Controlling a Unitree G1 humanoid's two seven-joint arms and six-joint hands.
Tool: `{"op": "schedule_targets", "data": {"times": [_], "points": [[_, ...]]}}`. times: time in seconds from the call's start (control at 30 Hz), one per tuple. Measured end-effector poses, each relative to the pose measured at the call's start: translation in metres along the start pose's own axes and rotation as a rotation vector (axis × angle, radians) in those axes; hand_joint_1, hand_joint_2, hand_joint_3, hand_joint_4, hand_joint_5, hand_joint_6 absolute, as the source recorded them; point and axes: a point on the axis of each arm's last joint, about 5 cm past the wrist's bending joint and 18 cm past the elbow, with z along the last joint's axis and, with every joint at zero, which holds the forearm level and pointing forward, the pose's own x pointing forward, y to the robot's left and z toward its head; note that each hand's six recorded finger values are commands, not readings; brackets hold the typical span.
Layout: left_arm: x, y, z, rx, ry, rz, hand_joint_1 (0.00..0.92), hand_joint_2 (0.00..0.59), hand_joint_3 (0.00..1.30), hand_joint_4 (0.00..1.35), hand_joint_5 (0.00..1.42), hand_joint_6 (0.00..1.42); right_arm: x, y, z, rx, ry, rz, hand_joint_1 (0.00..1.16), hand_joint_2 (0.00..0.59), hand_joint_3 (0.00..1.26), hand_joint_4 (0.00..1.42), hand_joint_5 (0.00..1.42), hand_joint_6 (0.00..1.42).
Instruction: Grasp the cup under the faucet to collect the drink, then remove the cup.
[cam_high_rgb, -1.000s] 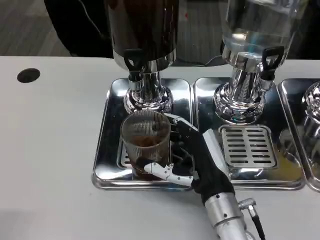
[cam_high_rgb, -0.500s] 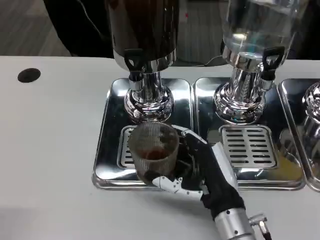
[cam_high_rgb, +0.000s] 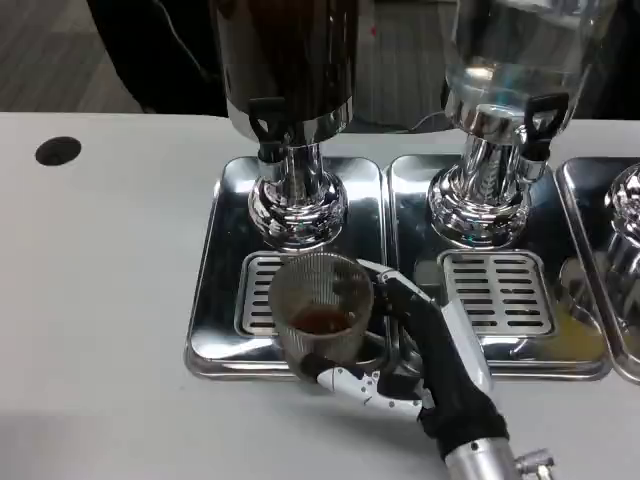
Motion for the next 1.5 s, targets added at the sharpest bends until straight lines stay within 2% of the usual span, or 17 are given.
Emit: {"op": "schedule_targets", "data": {"times": [0.1, 0.37, 0.8, 0.97, 1.5], "points": [[0.001, 0.0, 0.0007, 0.001, -0.003, 0.001, 0.0, 0.015, 0.0, 0.0, 0.0, 0.0, -0.005, -0.0033, -0.0005, -0.007, 0.0, -0.001, 0.87, 0.217, 0.38, 0.38, 0.4, 0.31], [0.002, 0.0, 0.0016, 0.0, -0.003, 0.001, 0.0, 0.015, 0.0, 0.0, 0.0, 0.0, -0.014, -0.0048, 0.0024, 0.0, -0.013, -0.013, 0.87, 0.217, 0.38, 0.38, 0.4, 0.31], [0.004, 0.001, 0.0021, 0.003, -0.004, 0.002, 0.0, 0.015, 0.0, 0.0, 0.0, 0.0, -0.032, -0.0077, 0.0023, 0.006, -0.009, -0.018, 0.86, 0.226, 0.38, 0.4, 0.4, 0.31], [0.005, 0.001, 0.003, 0.006, -0.009, 0.003, 0.0, 0.015, 0.0, 0.0, 0.0, 0.0, -0.035, -0.0104, 0.0034, 0.005, -0.028, -0.023, 0.86, 0.227, 0.38, 0.4, 0.41, 0.31], [0.006, 0.002, 0.0038, 0.007, -0.01, 0.001, 0.0, 0.015, 0.0, 0.0, 0.0, 0.0, -0.048, -0.0133, 0.0022, 0.003, -0.026, -0.018, 0.86, 0.228, 0.38, 0.4, 0.41, 0.31]]}}
